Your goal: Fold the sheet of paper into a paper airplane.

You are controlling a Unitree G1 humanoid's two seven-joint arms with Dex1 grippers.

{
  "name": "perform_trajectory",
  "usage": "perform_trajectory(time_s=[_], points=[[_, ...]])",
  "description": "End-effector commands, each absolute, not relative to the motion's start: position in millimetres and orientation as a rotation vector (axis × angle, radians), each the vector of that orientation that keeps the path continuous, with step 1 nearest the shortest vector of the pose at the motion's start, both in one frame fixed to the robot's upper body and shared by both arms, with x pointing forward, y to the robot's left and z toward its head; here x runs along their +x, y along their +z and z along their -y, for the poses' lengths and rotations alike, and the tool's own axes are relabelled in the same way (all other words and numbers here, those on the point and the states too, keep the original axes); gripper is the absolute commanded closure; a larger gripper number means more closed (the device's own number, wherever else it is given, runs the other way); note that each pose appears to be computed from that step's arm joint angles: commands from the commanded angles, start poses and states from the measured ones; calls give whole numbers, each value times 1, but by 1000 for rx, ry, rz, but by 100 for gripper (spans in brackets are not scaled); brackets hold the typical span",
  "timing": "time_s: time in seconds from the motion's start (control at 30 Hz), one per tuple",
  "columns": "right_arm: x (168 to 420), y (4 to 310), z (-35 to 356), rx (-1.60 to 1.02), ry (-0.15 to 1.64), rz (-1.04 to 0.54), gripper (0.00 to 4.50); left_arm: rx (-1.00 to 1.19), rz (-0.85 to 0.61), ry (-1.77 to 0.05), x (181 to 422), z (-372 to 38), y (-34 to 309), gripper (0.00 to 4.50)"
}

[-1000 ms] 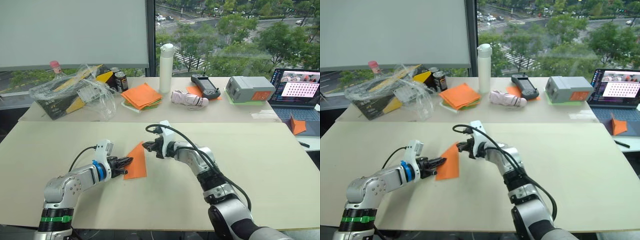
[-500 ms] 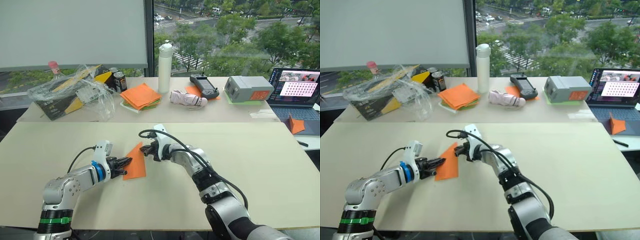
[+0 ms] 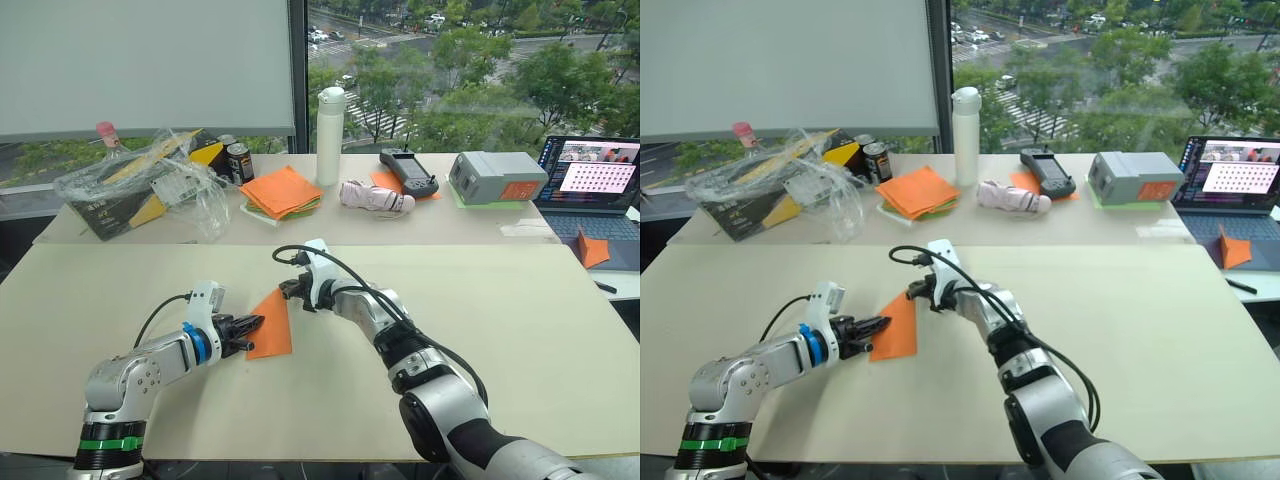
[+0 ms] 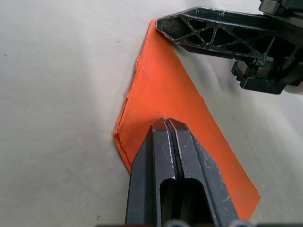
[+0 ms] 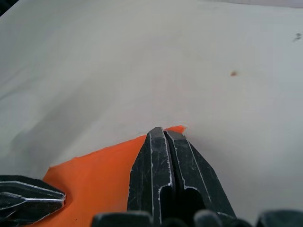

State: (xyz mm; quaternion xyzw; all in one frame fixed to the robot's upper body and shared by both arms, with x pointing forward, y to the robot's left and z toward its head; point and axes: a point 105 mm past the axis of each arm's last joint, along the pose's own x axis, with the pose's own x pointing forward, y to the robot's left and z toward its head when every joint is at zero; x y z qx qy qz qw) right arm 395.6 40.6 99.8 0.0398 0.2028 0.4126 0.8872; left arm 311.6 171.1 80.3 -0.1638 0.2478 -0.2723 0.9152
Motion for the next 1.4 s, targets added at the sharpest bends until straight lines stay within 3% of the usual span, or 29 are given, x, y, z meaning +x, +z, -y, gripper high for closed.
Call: perform_trajectory(time_s=[0.03, 0.3, 0.63, 1.13, 1.4], points=[[398, 112, -46, 85, 875, -378, 447, -336, -560, -549, 307, -171, 70, 450], [379, 108, -53, 64, 998, -403, 447, -337, -561, -549, 307, -171, 70, 450], [372, 97, -37, 54, 989, -441, 447, -337, -562, -550, 307, -171, 70, 450], [337, 87, -34, 20, 1113, -498, 447, -336, -567, -555, 308, -171, 70, 450], [331, 84, -28, 7, 1126, -518, 447, -336, -569, -557, 308, -170, 70, 450]])
